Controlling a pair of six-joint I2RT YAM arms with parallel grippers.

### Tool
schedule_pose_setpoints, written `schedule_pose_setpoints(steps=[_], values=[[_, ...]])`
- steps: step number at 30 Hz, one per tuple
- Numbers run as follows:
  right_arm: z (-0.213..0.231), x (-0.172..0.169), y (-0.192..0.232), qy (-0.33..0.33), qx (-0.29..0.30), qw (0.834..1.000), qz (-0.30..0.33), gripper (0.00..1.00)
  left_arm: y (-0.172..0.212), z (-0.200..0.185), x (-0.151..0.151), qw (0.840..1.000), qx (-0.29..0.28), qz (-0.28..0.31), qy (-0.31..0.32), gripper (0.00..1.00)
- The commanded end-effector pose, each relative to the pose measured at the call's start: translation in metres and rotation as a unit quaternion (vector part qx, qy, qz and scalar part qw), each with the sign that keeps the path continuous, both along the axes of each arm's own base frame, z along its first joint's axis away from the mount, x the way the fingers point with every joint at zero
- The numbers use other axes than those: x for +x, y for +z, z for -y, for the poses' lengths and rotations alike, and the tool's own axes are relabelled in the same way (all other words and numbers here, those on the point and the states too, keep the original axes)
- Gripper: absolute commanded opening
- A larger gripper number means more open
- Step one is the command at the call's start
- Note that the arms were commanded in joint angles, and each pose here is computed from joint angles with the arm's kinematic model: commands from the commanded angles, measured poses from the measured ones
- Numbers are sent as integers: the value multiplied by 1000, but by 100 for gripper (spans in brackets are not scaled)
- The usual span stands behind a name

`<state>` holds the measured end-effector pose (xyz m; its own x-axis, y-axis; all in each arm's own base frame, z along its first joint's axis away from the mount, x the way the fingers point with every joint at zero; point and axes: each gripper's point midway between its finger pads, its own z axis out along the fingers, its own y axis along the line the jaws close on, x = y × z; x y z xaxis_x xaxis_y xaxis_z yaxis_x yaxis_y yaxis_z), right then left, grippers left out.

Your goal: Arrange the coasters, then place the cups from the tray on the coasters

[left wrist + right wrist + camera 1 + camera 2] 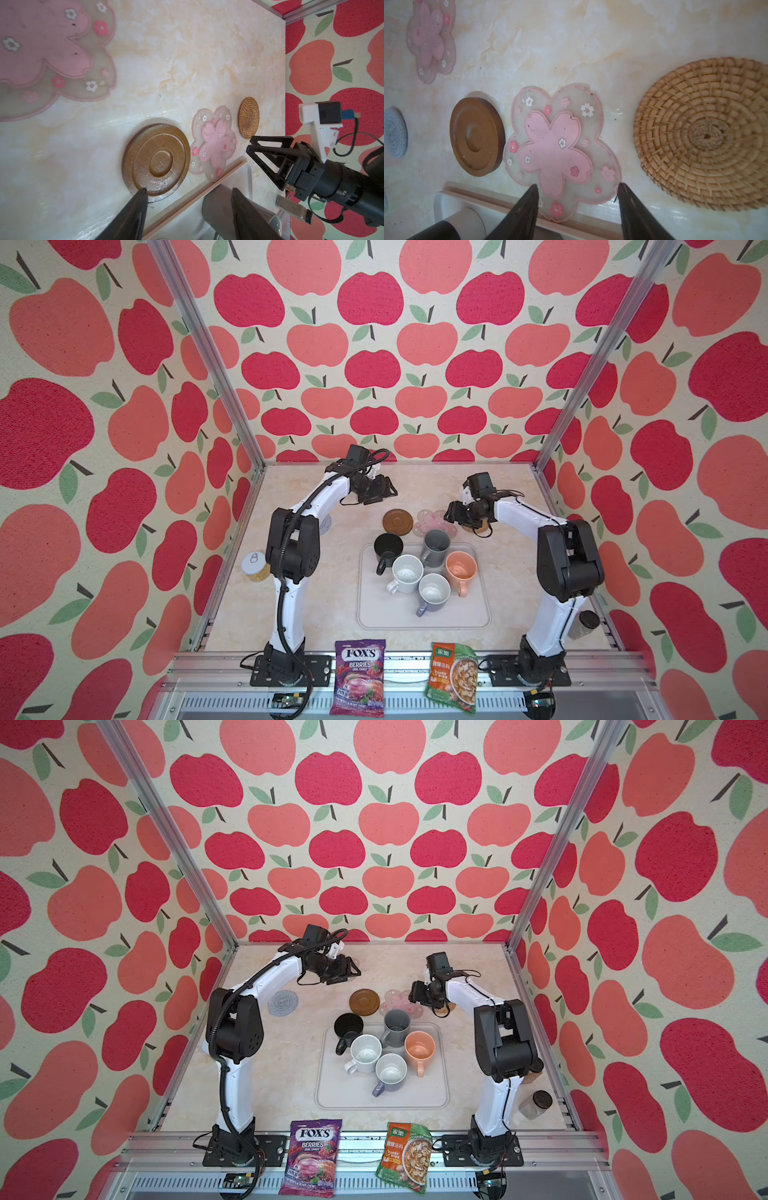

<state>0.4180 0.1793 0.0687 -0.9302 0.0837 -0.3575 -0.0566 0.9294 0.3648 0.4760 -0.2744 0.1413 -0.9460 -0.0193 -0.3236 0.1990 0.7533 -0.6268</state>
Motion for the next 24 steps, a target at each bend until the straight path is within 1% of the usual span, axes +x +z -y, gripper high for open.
schedule_pose_setpoints(steps=[1,7,11,15,24], values=[[9,-4,2,-6,-13,1000,1,63,-17,27,-13,998,-13,-29,-59,66],[4,1,-1,2,3,1000,9,64,-34,60,-11,994,-16,-53,-97,66],[5,5,-7,-2,15,1000,-4,65,-41,75,-8,992,-17,-64,-107,66],[4,10,-12,-3,22,1000,-11,65,-56,83,-8,990,-17,-86,-110,66],[0,33,-20,-3,30,1000,-5,65,-79,88,-7,988,-14,-106,-107,66]])
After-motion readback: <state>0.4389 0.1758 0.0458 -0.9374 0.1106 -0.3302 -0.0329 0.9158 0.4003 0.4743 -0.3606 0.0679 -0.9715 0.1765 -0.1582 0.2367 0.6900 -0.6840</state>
